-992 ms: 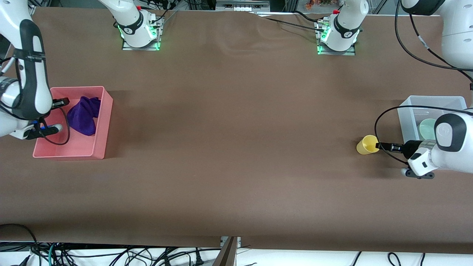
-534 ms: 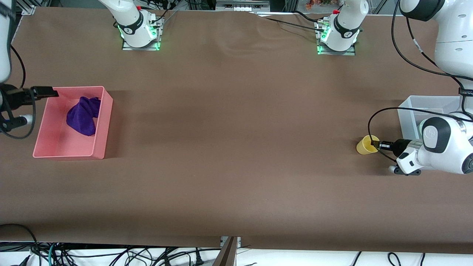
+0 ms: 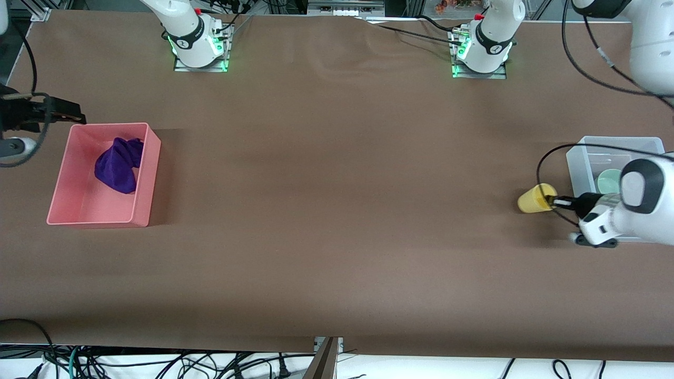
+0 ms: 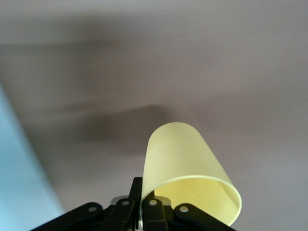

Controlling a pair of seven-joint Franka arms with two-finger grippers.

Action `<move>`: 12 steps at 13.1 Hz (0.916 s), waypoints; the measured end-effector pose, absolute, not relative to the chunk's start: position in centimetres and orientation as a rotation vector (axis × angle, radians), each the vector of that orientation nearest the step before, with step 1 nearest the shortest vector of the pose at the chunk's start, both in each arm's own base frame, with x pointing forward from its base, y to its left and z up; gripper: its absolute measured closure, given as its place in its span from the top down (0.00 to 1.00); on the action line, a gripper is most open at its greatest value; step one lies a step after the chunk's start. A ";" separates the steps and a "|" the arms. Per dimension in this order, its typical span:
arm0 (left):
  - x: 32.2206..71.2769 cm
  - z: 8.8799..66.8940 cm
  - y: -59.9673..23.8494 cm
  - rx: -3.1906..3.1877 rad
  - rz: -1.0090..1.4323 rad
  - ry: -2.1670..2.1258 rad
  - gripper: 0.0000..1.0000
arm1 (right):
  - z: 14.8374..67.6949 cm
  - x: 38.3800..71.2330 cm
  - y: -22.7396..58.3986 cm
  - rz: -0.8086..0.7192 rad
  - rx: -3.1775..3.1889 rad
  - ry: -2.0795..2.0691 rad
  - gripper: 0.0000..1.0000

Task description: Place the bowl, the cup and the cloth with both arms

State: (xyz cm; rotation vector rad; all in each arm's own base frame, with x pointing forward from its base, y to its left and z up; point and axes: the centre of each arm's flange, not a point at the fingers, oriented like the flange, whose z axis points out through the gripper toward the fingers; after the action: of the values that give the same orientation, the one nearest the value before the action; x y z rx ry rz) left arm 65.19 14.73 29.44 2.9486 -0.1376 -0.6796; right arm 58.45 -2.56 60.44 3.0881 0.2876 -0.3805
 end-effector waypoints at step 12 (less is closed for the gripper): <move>59.7 27.2 34.7 3.203 -0.481 -0.768 0.04 | 64.1 56.2 -3.0 -0.281 3.097 0.203 1.00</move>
State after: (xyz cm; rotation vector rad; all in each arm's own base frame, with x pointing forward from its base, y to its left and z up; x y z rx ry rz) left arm 59.67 34.70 27.21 3.2035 -0.7680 -0.4810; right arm 56.16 -3.01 64.09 3.0971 0.2033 -0.2806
